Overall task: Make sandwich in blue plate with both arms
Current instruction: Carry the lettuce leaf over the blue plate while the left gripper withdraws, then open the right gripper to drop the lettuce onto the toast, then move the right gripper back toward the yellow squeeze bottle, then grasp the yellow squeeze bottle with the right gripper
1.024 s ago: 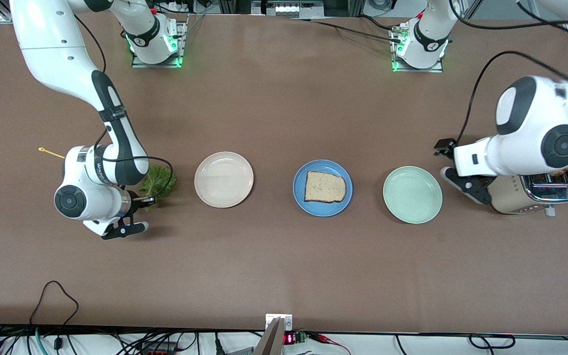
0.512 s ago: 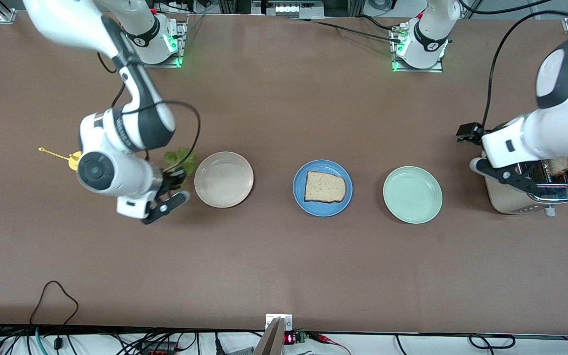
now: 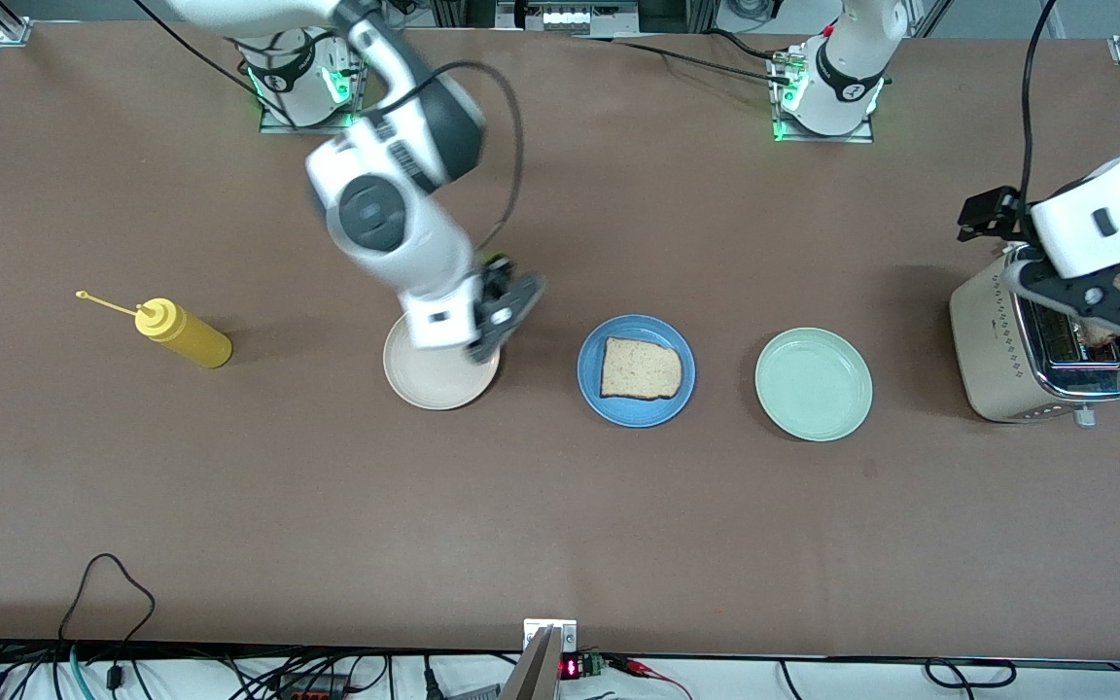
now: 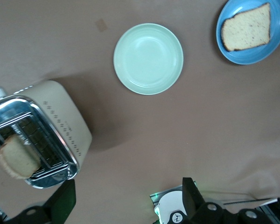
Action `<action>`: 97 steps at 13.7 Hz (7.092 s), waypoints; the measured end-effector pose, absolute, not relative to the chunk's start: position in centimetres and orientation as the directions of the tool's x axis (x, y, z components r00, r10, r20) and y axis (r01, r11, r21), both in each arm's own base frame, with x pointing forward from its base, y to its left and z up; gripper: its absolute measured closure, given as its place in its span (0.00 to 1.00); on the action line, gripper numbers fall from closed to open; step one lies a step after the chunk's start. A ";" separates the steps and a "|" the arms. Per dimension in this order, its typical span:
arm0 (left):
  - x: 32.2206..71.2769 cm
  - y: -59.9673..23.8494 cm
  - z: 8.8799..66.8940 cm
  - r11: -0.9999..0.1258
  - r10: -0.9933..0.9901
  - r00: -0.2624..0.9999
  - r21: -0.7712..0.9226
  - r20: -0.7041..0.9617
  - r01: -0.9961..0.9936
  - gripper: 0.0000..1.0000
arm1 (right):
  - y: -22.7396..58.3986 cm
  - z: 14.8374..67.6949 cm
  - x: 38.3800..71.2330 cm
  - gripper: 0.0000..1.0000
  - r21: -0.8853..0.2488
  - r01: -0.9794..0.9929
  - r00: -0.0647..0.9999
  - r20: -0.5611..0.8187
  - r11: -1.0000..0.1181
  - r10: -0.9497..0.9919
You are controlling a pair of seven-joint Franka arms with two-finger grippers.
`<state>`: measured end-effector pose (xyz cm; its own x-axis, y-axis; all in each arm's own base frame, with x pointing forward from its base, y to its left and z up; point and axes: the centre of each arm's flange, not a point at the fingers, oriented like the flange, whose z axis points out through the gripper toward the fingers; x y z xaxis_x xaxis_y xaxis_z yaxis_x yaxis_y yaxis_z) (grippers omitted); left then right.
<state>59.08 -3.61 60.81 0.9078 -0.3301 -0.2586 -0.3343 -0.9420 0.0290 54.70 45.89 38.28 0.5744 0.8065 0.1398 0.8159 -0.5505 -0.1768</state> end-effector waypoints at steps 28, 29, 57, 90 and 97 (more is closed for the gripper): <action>53.6 -2.8 58.6 -0.994 -0.104 0.994 -0.034 -0.019 -0.105 0.00 | 39.9 32.9 64.8 0.00 -0.068 0.721 0.685 0.216 -0.690 0.695; 53.6 -2.8 58.6 -0.994 -0.104 0.994 -0.034 -0.021 -0.105 0.00 | 36.9 33.5 65.5 0.00 -0.070 0.705 0.703 0.191 -0.705 0.685; 52.8 -3.0 57.1 -0.994 -0.102 0.987 -0.029 -0.127 -0.106 0.00 | -22.0 28.4 52.9 0.00 -0.056 0.995 0.073 0.971 -0.079 0.226; 52.8 -2.5 57.1 -0.995 -0.093 0.987 -0.029 -0.129 -0.098 0.00 | -24.7 12.5 53.3 0.00 -0.055 0.995 0.061 0.996 -0.078 0.069; 52.8 -2.5 57.1 -0.995 -0.093 0.987 -0.029 -0.129 -0.097 0.00 | -24.3 12.7 53.8 0.39 -0.049 0.996 0.054 0.995 -0.071 0.080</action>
